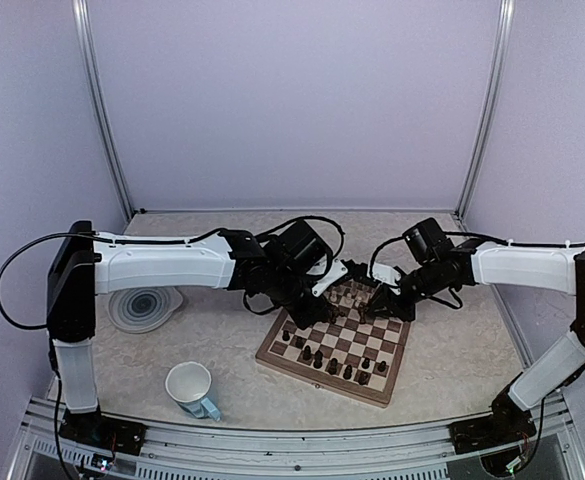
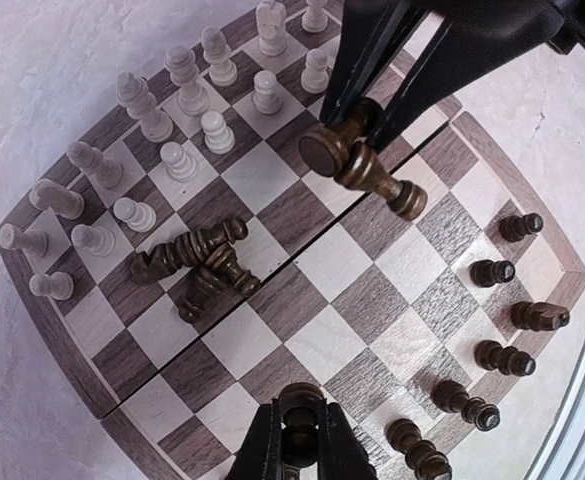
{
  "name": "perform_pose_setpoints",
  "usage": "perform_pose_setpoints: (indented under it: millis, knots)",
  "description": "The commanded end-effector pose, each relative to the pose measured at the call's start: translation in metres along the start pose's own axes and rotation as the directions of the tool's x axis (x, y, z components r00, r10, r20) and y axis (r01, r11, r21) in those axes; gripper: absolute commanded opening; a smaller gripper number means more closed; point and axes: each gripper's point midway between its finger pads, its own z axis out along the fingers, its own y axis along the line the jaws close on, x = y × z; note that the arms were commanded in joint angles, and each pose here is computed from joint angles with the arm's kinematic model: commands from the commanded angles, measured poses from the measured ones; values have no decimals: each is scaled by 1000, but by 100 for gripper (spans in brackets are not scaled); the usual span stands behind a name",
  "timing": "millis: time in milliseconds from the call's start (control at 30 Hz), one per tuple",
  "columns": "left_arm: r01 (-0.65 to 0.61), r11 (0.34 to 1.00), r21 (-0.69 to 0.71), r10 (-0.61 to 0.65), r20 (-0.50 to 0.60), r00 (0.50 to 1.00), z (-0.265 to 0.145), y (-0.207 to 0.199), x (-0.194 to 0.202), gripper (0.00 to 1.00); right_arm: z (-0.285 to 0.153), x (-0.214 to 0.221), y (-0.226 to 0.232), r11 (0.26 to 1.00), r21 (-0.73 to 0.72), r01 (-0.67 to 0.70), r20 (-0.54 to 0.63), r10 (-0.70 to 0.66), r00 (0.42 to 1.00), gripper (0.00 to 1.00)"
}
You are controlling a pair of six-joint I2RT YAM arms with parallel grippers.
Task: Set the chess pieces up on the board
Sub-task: Place the pawn at f7.
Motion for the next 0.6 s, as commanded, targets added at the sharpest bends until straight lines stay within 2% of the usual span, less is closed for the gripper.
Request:
perform_pose_setpoints:
  millis: [0, 133, 400, 567]
  knots:
    - [-57, 998, 11, 58, -93, 994, 11, -7, 18, 2, -8, -8, -4, 1000, 23, 11, 35, -11, 999, 0]
    - [-76, 997, 8, 77, -143, 987, 20, -8, 29, 2, -9, -8, -4, 1000, 24, 13, 35, -13, 999, 0]
    - [-54, 999, 7, 55, -144, 988, 15, -6, 29, 0, -8, -8, -3, 1000, 13, 6, 35, -7, 999, 0]
    - [5, 1000, 1, -5, -37, 999, -9, 4, 9, 0, -9, -8, 1, 1000, 1, 9, 44, -9, 999, 0]
